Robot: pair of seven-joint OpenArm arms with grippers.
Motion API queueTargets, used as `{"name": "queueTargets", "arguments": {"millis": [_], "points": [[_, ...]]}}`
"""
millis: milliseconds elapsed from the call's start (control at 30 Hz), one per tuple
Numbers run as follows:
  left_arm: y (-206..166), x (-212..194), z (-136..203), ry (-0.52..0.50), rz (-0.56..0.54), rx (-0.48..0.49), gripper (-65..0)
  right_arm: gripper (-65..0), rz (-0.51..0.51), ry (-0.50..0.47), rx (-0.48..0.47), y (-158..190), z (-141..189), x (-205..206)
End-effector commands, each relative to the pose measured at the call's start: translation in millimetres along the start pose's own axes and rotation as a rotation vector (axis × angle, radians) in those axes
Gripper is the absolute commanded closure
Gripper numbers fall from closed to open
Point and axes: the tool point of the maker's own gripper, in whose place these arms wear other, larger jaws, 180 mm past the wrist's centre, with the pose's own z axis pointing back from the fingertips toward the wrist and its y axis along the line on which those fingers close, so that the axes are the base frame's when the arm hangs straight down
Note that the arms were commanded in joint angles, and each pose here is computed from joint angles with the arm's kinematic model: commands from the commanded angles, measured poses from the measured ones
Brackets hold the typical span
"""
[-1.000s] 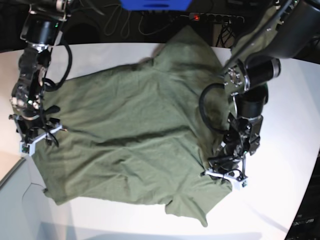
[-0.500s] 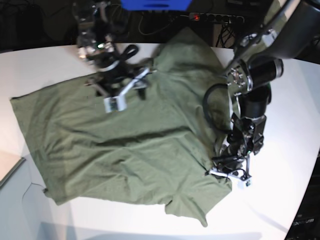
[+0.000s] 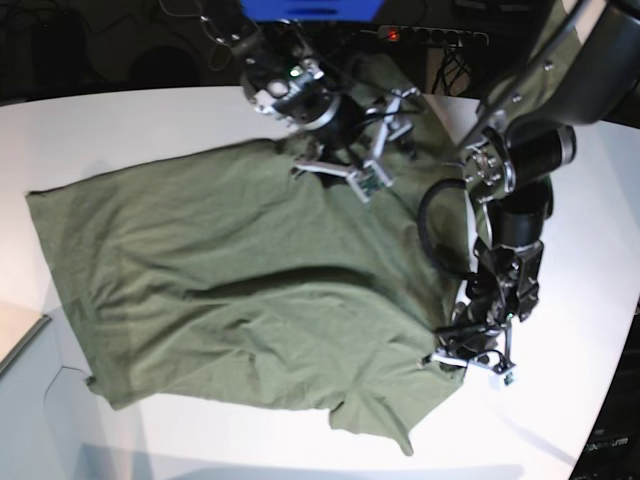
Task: Layout the t-shirt on the table in an organized manner, then fold the t-shirt properly
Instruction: 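Lift the shirt with both grippers and fold it toward the hem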
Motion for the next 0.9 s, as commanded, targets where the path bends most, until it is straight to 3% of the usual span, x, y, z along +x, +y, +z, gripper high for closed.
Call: {"name": "queueTargets", "arguments": {"millis": [0, 367, 633, 733, 867], "points": [[-17.4, 32.3, -2.7, -0.071, -0.005, -0.038, 0.0, -38.5, 0.005, -0.035, 0.011, 3.3, -2.5, 11.2], [-17.2, 32.3, -2.7, -0.071, -0.004, -0.036, 0.0, -38.5, 0.056, 0.088, 0.052, 7.6, -54.9, -7.9], [-16.9, 32.3, -2.7, -0.071, -0.004, -0.035, 0.0, -37.2, 0.060, 0.138, 0.061, 9.4, -65.4, -20.9], [-17.7, 32.3, -2.9, -0.073, -0.004, -0.036, 0.0, -30.6, 0.095, 0.162, 0.097, 24.7, -66.6, -30.1], [-18.5, 32.4, -3.0, -0.075, -0.003, -0.037, 0.0, -15.3, 0.119, 0.206, 0.112, 30.7, -71.4, -43.4]]}}
